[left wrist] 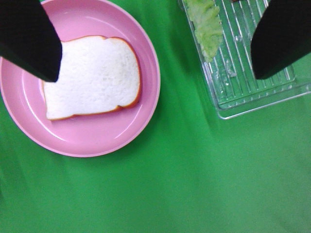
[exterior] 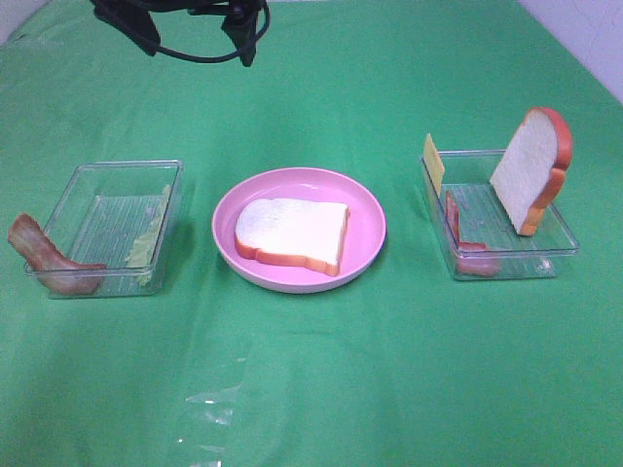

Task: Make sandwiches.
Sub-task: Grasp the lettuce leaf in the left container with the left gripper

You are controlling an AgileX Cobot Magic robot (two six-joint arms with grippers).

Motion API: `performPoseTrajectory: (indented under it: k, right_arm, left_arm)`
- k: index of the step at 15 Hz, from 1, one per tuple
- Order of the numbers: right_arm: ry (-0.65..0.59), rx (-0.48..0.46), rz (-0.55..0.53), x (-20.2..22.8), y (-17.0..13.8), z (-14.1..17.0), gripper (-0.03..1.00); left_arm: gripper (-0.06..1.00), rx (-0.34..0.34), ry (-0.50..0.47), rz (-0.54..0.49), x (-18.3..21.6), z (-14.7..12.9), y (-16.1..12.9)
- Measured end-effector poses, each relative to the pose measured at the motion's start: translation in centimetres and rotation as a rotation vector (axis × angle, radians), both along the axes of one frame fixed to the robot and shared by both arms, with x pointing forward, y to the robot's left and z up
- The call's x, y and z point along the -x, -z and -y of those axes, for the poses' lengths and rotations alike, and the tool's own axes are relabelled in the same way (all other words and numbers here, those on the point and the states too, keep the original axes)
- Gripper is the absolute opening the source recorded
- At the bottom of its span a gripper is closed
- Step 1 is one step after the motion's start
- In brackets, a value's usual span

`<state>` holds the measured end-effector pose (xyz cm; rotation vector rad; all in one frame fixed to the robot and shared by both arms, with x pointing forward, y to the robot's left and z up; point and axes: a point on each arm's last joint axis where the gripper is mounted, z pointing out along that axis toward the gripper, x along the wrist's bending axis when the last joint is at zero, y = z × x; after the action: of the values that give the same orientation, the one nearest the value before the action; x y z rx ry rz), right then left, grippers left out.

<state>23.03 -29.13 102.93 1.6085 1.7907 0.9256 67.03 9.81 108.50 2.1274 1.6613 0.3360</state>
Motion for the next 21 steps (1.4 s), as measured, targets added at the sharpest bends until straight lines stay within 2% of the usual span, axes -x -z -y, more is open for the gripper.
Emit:
performPoseTrajectory:
  k: [1,2,7,10,13,17,21]
  right_arm:
    - [0.0,0.0,0.0,0.0,0.0,0.0,0.98]
    - [0.0,0.0,0.0,0.0,0.0,0.0,0.98]
    - [0.0,0.0,0.0,0.0,0.0,0.0,0.98]
    - [0.0,0.0,0.0,0.0,0.0,0.0,0.98]
    - [0.0,0.0,0.0,0.0,0.0,0.0,0.98]
    - [0.0,0.0,0.0,0.0,0.0,0.0,0.98]
    - [0.0,0.0,0.0,0.0,0.0,0.0,0.98]
  left_arm:
    - [0.98,0.011,-0.027,-0.026,-0.1,-1.3,0.2]
    - [0.98,0.012,-0.071,-0.103,0.0,-3.4,1.7]
    - [0.98,-0.066,-0.092,-0.341,2.1,-4.5,8.4]
    - [0.98,-0.09,-0.118,-0.416,3.1,-4.8,10.8]
    - [0.98,-0.066,-0.177,-0.427,2.7,-4.6,13.2]
    - [0.98,-0.035,-0.182,-0.382,2.1,-4.3,13.7]
    - [0.98,-0.034,-0.183,-0.383,2.1,-4.3,13.9]
